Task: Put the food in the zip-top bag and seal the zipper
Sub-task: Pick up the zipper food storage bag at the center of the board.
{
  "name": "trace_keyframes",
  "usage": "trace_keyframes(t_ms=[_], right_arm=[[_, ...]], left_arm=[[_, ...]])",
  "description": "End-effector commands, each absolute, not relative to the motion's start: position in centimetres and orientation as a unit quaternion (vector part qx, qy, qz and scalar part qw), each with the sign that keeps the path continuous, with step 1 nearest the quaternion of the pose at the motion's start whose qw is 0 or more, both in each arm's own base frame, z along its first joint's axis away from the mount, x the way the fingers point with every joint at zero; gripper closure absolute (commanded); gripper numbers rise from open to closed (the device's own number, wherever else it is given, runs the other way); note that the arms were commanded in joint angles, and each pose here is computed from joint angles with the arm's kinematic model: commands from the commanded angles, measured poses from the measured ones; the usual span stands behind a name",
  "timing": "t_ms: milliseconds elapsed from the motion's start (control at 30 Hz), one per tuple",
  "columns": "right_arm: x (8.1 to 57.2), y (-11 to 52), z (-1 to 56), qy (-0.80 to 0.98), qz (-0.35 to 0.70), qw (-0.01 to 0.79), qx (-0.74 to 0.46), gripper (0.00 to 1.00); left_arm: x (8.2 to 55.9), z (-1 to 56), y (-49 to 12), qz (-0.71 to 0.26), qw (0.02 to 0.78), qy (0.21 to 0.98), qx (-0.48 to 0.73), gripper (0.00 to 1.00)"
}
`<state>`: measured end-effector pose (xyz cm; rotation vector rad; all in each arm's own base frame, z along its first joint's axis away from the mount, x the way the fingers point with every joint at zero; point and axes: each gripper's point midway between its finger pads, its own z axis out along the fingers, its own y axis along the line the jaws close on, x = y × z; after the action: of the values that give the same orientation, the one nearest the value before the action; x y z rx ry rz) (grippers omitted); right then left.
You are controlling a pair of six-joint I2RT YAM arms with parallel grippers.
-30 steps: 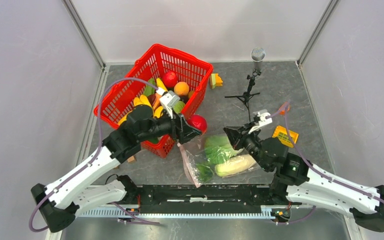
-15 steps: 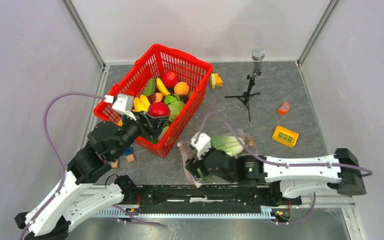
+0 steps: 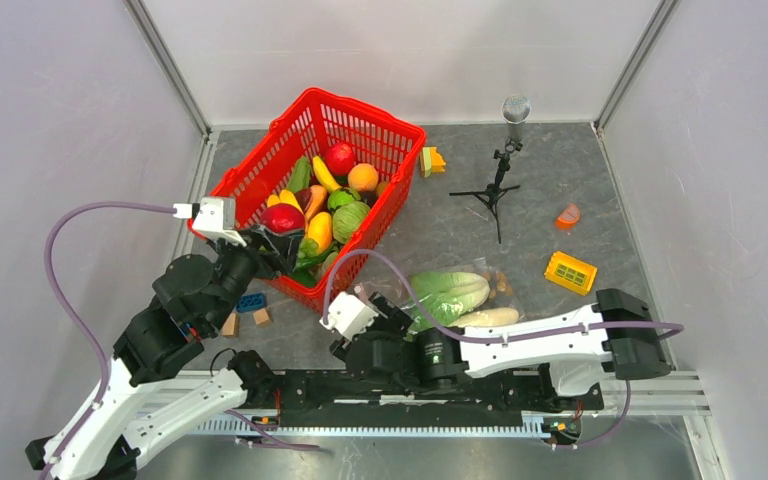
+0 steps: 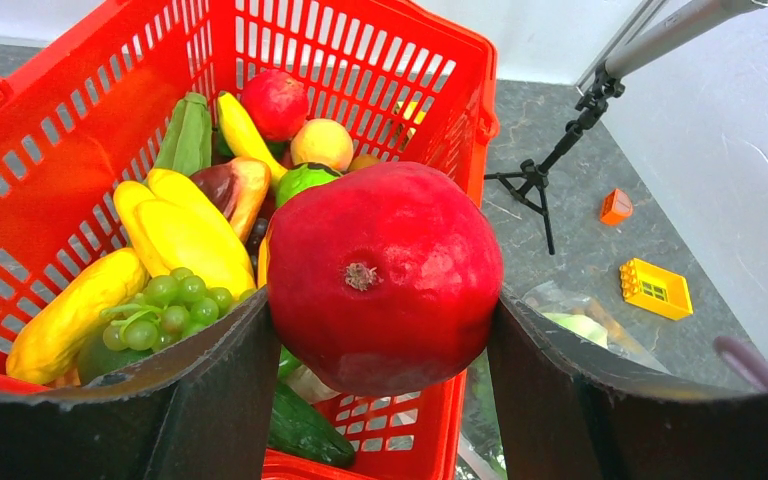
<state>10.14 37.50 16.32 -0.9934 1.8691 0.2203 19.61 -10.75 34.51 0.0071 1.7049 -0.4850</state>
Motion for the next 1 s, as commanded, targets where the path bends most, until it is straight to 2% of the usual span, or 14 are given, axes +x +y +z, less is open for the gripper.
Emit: trace_keyframes(t_ms=[0, 367, 467, 633, 800, 833, 900, 967], right_arm=[[10.9, 37.6, 16.8, 0.767, 0.052, 0.5, -0.4, 0.17], [12.7, 37.6, 14.7, 0.763, -0.034, 0.518, -0.385, 0.24], [13.3, 37.2, 14.9, 0.763, -0.058, 0.524, -0.374, 0.3], [13.8, 36.9, 14.8, 0.765, -0.066, 0.527, -0.366, 0.47], [14.0, 36.3, 14.9, 0.767, -0.072, 0.531, -0.355, 0.68], [14.1, 36.2, 15.0, 0.768, -0.072, 0.531, -0.351, 0.7], [14.2, 36.0, 15.3, 0.77, -0.067, 0.534, -0.343, 0.83], [14.3, 35.7, 15.9, 0.773, -0.06, 0.538, -0.331, 0.91]], left_arm=[[19.4, 36.3, -9.5, -0.2, 0.653, 0.73, -0.004, 0.56], [19.4, 35.9, -10.2, -0.211, 0.645, 0.735, 0.003, 0.55], [19.3, 35.8, -10.4, -0.215, 0.643, 0.735, 0.005, 0.55], [19.4, 35.5, -10.4, -0.213, 0.642, 0.736, 0.005, 0.55], [19.5, 35.3, -10.7, -0.213, 0.639, 0.739, 0.01, 0.55], [19.6, 35.2, -10.8, -0.212, 0.637, 0.741, 0.013, 0.54], [19.6, 35.1, -11.1, -0.213, 0.634, 0.743, 0.018, 0.54], [19.6, 35.0, -11.4, -0.216, 0.631, 0.745, 0.023, 0.54]])
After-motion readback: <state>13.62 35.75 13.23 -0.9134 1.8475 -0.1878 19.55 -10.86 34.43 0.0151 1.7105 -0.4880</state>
